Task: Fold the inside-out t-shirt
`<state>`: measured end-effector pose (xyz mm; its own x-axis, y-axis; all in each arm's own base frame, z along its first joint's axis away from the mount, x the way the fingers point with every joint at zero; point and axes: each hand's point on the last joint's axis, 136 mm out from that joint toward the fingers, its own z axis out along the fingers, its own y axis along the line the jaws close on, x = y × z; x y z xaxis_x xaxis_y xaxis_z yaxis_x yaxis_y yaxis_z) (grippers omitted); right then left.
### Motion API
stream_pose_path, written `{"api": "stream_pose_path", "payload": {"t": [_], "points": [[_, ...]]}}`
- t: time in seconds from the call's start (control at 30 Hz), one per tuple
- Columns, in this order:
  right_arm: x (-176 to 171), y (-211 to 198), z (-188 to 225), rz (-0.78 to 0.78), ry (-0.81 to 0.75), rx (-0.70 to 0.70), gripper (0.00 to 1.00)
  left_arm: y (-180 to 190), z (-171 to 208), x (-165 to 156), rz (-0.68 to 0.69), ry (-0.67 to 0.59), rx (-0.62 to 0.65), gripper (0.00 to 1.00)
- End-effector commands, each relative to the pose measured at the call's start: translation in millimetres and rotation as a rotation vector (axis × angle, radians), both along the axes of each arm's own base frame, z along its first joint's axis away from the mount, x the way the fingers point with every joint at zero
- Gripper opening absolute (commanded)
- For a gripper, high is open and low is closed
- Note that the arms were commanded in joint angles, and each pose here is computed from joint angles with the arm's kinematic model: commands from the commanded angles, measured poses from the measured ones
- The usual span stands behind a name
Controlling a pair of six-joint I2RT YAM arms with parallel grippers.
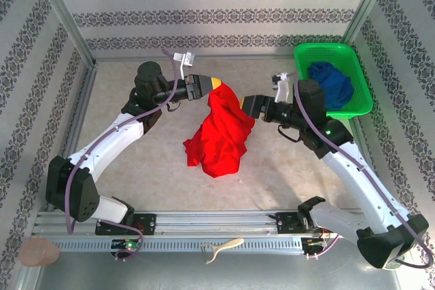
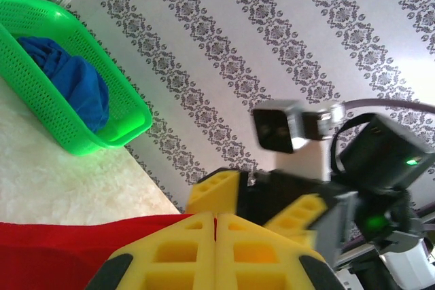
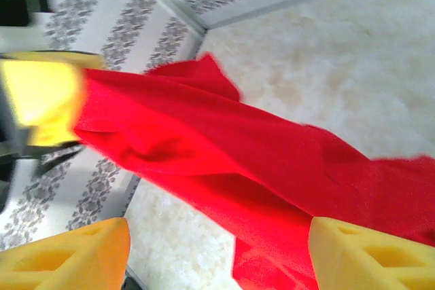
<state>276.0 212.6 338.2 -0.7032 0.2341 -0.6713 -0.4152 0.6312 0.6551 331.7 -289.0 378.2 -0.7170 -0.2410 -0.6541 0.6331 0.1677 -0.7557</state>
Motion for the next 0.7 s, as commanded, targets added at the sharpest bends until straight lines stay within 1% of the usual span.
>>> {"api": "stream_pose_path", "payload": {"t": [0.0, 0.1, 0.17, 0.2, 0.23, 0.3, 0.33, 0.37, 0.4, 0.43, 0.47, 0.5, 0.53, 0.6, 0.67], "points": [[10.6, 20.3, 5.5, 0.083, -0.053, -0.061, 0.71, 3.9, 16.9, -6.7, -0.01, -0.063, -0.02, 0.0], [21.0, 44.2, 7.5, 0.151, -0.062, -0.072, 0.69, 4.4, 16.8, -7.8, -0.013, -0.062, -0.016, 0.0], [26.6, 56.3, 1.8, 0.182, -0.049, -0.075, 0.64, 4.0, 16.9, -8.3, -0.015, -0.062, -0.015, 0.0], [30.9, 60.4, -3.5, 0.188, -0.039, -0.078, 0.59, 4.2, 17.9, -8.2, -0.014, -0.064, -0.016, 0.0], [35.1, 63.0, -7.8, 0.19, -0.032, -0.077, 0.5, 4.1, 18.8, -8.4, -0.016, -0.065, -0.018, 0.0], [45.2, 63.5, -12.8, 0.176, -0.021, -0.067, 0.13, 3.7, 22.5, -10.4, -0.025, -0.069, -0.026, 0.0], [49.9, 60.6, -10.2, 0.162, -0.023, -0.049, 0.0, 3.7, 22.9, -12.1, -0.033, -0.069, -0.025, 0.0], [54.6, 55.3, -4.9, 0.143, -0.026, -0.018, 0.0, 5.5, 22.8, -14.2, -0.033, -0.071, -0.022, 0.0], [57.7, 47.8, 1.3, 0.121, -0.034, 0.011, 0.0, 9.8, 21.3, -15.4, -0.015, -0.074, -0.013, 0.07], [57.5, 42.2, 6.7, 0.11, -0.044, 0.031, 0.0, 15.8, 17.0, -14.8, 0.016, -0.073, 0.001, 0.25], [56.4, 34.4, 10.7, 0.101, -0.05, 0.047, 0.0, 25.3, 10.7, -13.3, 0.064, -0.069, 0.019, 0.45], [53.1, 29.4, 13.6, 0.102, -0.054, 0.063, 0.0, 36.3, 4.1, -11.7, 0.119, -0.063, 0.035, 0.59], [49.9, 25.6, 15.5, 0.106, -0.057, 0.074, 0.0, 46.0, -2.2, -9.6, 0.165, -0.053, 0.043, 0.65], [40.1, 22.3, 16.9, 0.127, -0.062, 0.087, 0.0, 63.4, -15.3, -5.9, 0.248, -0.023, 0.044, 0.73], [32.7, 22.3, 16.1, 0.148, -0.064, 0.096, 0.0, 67.9, -24.7, -4.9, 0.27, 0.002, 0.039, 0.77]]}}
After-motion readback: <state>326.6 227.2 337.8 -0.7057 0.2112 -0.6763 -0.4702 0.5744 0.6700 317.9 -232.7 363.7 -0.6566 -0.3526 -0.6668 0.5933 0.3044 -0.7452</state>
